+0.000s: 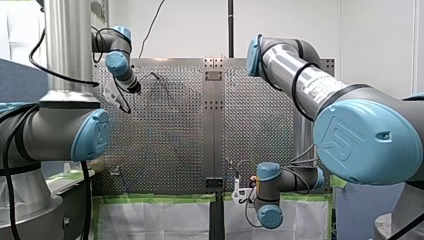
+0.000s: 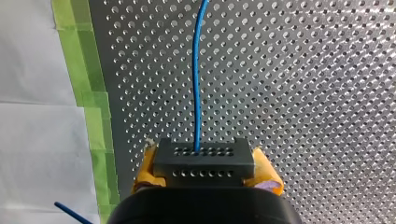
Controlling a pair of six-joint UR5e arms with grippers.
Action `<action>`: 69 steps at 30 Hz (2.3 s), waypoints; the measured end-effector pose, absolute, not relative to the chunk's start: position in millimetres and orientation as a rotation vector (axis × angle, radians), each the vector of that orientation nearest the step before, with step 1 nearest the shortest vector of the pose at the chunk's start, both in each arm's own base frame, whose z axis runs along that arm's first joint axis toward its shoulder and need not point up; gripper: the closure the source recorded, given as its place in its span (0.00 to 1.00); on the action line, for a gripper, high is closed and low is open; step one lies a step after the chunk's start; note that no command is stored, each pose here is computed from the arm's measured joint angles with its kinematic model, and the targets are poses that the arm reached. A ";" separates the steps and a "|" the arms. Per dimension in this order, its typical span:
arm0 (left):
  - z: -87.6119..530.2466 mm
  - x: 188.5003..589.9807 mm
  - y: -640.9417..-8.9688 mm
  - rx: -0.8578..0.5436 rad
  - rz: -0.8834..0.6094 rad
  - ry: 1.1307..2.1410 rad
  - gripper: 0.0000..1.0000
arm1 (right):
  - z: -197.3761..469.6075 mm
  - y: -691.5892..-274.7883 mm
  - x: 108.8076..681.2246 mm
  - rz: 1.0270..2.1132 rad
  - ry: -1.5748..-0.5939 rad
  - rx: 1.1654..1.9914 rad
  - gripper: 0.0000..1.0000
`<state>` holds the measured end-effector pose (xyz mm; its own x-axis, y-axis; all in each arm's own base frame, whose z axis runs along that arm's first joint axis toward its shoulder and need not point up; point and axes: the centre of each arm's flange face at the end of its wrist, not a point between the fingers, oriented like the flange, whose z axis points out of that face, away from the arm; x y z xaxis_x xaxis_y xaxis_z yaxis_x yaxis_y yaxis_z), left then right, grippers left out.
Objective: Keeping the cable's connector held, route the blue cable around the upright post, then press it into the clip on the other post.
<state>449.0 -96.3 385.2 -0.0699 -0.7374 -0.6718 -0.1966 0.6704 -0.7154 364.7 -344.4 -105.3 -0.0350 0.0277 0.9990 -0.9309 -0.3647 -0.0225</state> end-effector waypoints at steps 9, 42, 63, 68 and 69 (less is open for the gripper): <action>405.8 418.6 -105.4 -0.728 -0.520 1.604 0.02 | -105.8 -347.0 366.5 1.518 -1.013 1.452 1.00; 451.3 373.6 -175.2 -0.391 -0.396 1.604 0.02 | -101.9 -344.0 378.1 1.639 -0.990 1.467 1.00; 474.9 385.3 -167.3 -0.291 -0.214 1.603 0.02 | -102.5 -343.0 378.4 1.633 -0.990 1.475 1.00; 474.8 392.7 -167.9 -0.240 -0.194 1.626 0.02 | -102.4 -341.9 379.6 1.636 -0.987 1.478 1.00; 475.5 394.2 -168.2 -0.231 -0.192 1.628 0.02 | -102.5 -341.7 379.7 1.636 -0.987 1.479 1.00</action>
